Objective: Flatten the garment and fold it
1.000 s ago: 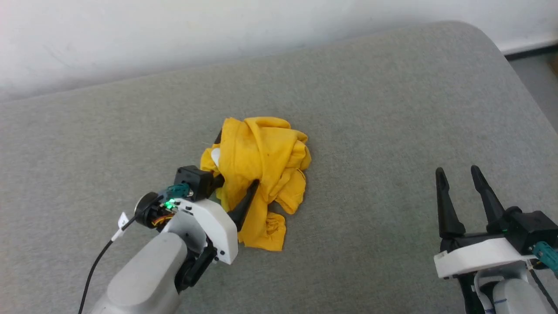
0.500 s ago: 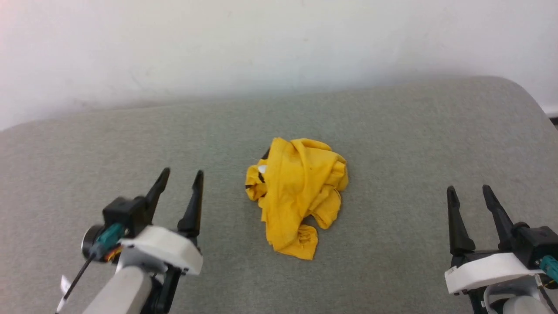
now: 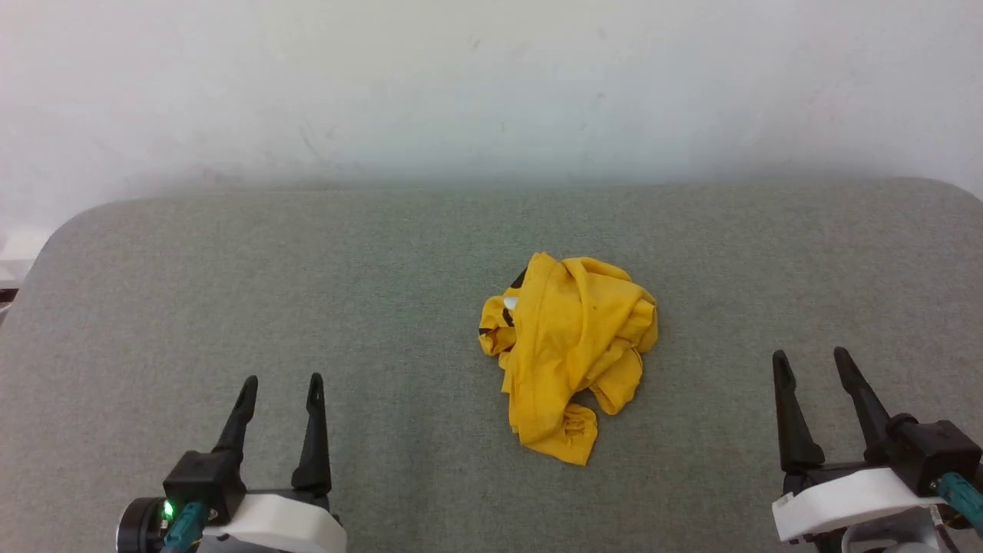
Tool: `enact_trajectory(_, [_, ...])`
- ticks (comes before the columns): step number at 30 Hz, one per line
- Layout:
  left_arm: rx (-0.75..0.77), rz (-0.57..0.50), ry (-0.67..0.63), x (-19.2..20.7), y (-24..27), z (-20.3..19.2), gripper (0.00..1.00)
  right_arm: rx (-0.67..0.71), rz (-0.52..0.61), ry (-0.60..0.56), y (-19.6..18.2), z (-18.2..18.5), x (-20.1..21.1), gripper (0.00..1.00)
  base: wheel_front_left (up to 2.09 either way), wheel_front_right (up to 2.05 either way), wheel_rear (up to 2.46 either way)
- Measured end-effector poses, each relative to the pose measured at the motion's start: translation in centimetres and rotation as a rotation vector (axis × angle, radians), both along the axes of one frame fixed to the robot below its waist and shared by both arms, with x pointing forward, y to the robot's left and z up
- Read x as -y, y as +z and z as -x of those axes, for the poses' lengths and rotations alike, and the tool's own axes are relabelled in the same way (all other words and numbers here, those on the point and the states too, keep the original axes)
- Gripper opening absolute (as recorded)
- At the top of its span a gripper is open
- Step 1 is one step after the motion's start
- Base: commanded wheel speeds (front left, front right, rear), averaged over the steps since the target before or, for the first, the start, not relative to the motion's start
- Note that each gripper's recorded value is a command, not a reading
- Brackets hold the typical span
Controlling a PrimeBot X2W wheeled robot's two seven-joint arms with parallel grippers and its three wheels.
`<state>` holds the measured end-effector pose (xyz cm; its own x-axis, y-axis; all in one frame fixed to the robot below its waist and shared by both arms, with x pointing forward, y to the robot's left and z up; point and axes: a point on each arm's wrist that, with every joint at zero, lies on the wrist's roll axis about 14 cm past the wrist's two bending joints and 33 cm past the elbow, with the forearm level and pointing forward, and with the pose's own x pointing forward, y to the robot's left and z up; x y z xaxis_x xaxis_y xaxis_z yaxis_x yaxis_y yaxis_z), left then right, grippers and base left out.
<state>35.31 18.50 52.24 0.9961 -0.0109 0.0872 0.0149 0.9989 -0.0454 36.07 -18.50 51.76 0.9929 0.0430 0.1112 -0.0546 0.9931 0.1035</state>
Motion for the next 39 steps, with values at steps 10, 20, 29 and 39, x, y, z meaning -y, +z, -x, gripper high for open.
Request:
enact_trajectory(10, [-0.002, 0.036, 0.008, 0.1, -0.5, 0.2, 1.00, -0.054, 0.049, 0.092, -0.8, -1.3, -2.7, 1.00, 0.00, 0.00, 0.00])
enact_trajectory(20, [-0.053, 0.057, 0.055, -1.0, -2.4, -0.1, 1.00, -0.517, 0.284, 0.632, -7.8, 0.5, -14.1, 1.00, 0.00, 0.00, 0.00])
enact_trajectory(29, [-0.071, 0.076, 0.109, -2.3, -3.1, 0.0, 1.00, -0.769, 0.420, 0.779, -12.5, -0.3, -16.1, 1.00, 0.00, 0.00, 0.00])
enact_trajectory(39, [-0.094, 0.064, 0.192, -4.9, -3.9, 1.3, 1.00, -0.858, 0.443, 0.807, -14.7, -1.2, -17.1, 0.00, 0.00, 0.00, 0.00])
